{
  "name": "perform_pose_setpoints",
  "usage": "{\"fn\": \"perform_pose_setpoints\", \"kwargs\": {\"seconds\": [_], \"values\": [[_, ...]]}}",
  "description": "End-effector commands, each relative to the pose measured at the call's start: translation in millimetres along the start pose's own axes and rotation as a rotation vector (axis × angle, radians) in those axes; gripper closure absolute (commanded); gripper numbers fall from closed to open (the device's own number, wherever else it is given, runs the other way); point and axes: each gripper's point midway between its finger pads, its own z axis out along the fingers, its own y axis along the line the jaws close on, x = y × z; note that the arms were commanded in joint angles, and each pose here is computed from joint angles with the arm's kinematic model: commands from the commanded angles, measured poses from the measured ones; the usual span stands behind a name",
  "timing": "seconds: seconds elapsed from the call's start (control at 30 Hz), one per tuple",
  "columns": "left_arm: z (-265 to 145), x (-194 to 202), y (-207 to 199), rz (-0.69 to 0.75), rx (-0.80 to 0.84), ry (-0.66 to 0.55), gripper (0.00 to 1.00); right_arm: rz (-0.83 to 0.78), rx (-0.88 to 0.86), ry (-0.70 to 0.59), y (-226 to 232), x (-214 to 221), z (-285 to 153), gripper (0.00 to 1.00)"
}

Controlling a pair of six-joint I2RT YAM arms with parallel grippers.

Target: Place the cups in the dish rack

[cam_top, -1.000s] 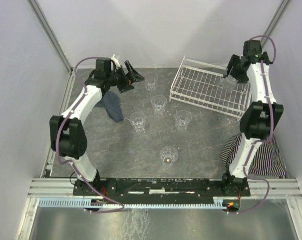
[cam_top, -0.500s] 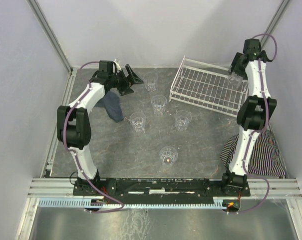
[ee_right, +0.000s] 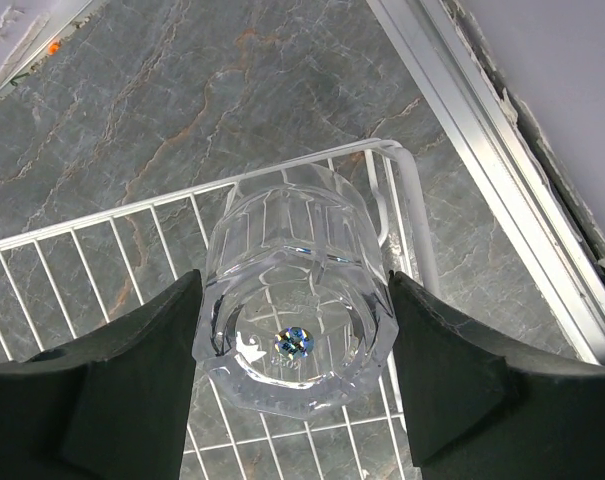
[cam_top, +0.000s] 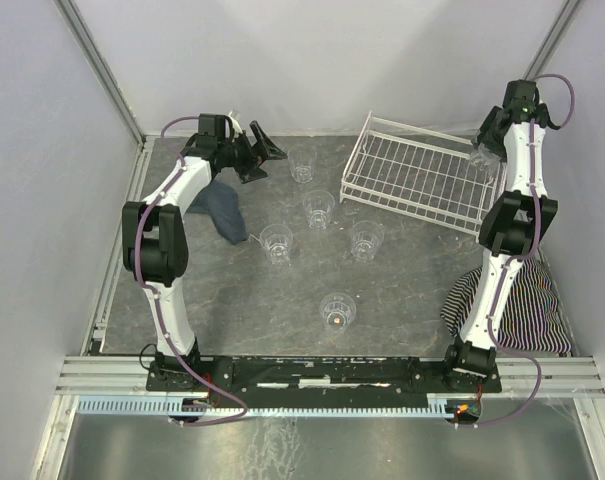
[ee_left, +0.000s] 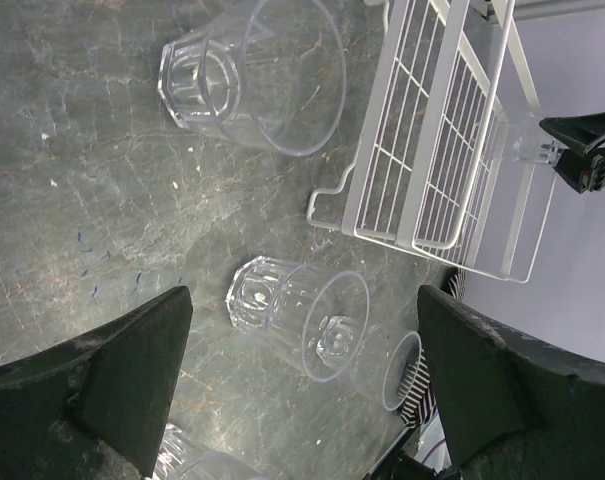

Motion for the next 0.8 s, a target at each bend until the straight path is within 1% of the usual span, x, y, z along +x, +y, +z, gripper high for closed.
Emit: {"fn": "perform_pose_setpoints", "kwargs": {"seconds": [0.0,0.2,0.37,0.53,0.77], "values": [[-2.2,-15.2,-16.9,0.04,0.055,-0.012,0.01,0.037,-0.01,-0.07,-2.5,-26.1,-17.2,0.99],[1.7,-15.7,-14.9,0.026,0.059,-0.003,0.01,0.027,0.011,-0.073,-7.0,-27.5,-18.1,0.99],[1.5,-16.0,-16.2,0.03,0.064,-0.003,0.01,-0.022,0.013,-0.079,-10.8,-29.4,-27.0,0.99],[2.0,-17.0,-16.5,0.026,0.069,-0.002,0.01,-0.032,0.002,-0.033,-9.0,-16.6,-19.3,0.99],[-0.2,-13.8,-14.8,0.027,0.062,0.0,0.01,-0.012,-0.017,-0.024,-3.5,-12.0,-7.2,0.98]]}}
